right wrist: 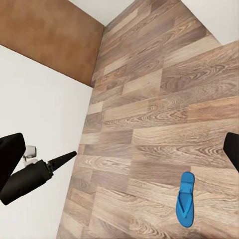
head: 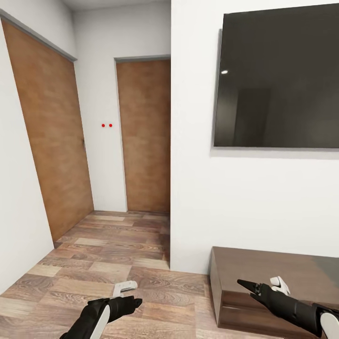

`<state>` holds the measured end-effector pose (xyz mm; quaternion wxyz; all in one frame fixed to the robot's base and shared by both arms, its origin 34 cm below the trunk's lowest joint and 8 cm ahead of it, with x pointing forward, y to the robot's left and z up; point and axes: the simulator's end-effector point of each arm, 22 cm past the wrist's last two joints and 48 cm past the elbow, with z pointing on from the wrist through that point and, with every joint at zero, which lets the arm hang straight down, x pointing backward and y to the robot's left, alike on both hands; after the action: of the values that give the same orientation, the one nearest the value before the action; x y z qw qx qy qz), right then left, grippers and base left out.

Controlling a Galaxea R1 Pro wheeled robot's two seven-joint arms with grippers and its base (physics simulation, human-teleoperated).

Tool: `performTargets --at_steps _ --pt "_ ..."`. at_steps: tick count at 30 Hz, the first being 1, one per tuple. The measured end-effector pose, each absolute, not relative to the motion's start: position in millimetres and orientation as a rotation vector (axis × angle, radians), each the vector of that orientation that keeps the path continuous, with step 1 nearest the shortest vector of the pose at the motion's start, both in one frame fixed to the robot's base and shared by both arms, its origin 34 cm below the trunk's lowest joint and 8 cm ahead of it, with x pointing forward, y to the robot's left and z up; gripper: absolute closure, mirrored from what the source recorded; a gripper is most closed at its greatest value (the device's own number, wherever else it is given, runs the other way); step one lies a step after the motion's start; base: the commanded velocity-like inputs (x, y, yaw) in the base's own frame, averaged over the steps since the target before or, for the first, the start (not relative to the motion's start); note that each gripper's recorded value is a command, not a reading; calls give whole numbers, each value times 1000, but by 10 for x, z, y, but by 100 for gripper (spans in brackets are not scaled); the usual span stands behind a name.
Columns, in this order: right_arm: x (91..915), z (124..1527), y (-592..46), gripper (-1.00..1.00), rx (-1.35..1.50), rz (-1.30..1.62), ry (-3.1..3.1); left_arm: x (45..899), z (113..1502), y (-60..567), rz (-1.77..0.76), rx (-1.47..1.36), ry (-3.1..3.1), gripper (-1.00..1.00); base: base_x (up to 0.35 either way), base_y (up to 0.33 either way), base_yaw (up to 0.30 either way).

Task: In the bedroom, move the book from the bed onto either nightstand, and place the two sandals side by side next to the bed.

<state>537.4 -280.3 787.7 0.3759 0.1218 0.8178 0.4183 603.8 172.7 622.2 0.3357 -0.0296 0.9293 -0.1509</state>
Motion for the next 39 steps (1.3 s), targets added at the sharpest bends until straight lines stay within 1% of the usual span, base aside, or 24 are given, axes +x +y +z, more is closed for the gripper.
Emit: performTargets --at_steps 39 --pt "5252 7083 -2771 -100 313 1079 2092 5921 5443 1732 -392 -77 2423 -100 0 0 0"
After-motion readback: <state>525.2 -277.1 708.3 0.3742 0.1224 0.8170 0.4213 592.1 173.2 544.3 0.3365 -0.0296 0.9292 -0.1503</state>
